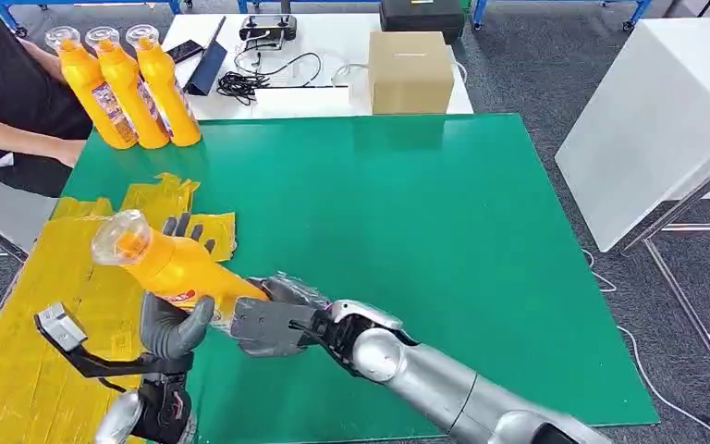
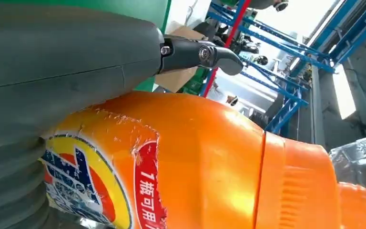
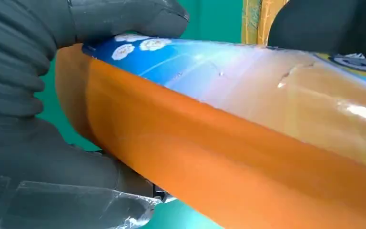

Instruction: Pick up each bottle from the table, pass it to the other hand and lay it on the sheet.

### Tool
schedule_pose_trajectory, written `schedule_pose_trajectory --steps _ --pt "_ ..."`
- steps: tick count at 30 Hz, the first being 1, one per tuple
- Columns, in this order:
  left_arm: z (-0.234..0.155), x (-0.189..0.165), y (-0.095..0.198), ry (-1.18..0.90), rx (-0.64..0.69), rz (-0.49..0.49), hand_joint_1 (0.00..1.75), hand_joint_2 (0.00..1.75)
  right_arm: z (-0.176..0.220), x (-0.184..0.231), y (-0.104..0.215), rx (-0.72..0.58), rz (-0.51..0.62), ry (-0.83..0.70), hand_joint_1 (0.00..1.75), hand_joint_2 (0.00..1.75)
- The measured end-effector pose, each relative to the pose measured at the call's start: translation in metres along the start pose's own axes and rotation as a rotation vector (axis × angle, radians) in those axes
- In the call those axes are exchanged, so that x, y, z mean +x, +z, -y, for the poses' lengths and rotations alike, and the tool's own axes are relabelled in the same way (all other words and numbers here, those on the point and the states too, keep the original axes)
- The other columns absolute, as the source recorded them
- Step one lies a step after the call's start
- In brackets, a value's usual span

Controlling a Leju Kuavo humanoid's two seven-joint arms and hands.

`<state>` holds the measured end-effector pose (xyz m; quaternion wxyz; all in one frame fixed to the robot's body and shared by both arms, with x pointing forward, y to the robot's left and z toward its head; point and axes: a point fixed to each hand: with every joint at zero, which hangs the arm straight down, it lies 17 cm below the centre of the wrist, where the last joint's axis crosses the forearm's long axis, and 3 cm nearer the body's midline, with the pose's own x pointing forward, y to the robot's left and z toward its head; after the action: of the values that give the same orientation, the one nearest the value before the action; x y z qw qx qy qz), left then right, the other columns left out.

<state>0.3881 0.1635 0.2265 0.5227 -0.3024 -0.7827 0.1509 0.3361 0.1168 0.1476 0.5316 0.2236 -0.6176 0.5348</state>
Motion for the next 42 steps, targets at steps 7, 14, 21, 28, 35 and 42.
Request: schedule_pose_trajectory --steps 7,14,21,28,35,42 --pt "-0.001 0.0 0.0 -0.007 0.0 0.002 1.75 1.75 -0.002 -0.002 -0.002 0.01 -0.007 0.0 1.75 1.75" --pt "-0.002 -0.001 0.002 -0.008 -0.001 0.002 1.75 1.75 -0.006 -0.004 -0.003 0.015 -0.01 0.003 1.75 1.75" --pt "-0.003 -0.001 0.003 -0.027 -0.011 0.006 1.75 1.75 -0.006 -0.007 -0.003 -0.005 -0.005 0.009 1.75 1.75" --pt "-0.005 0.0 0.003 -0.07 -0.017 0.015 1.75 1.75 -0.002 -0.011 -0.001 -0.075 0.008 0.029 0.0 1.75" --pt "-0.03 0.007 0.009 -0.271 0.011 0.039 1.75 1.75 0.023 -0.014 0.027 -0.231 0.064 0.033 0.0 0.0" --pt "-0.084 0.008 0.021 -0.906 0.005 0.005 1.75 1.75 0.07 -0.015 0.094 -0.444 0.129 0.028 0.0 0.0"
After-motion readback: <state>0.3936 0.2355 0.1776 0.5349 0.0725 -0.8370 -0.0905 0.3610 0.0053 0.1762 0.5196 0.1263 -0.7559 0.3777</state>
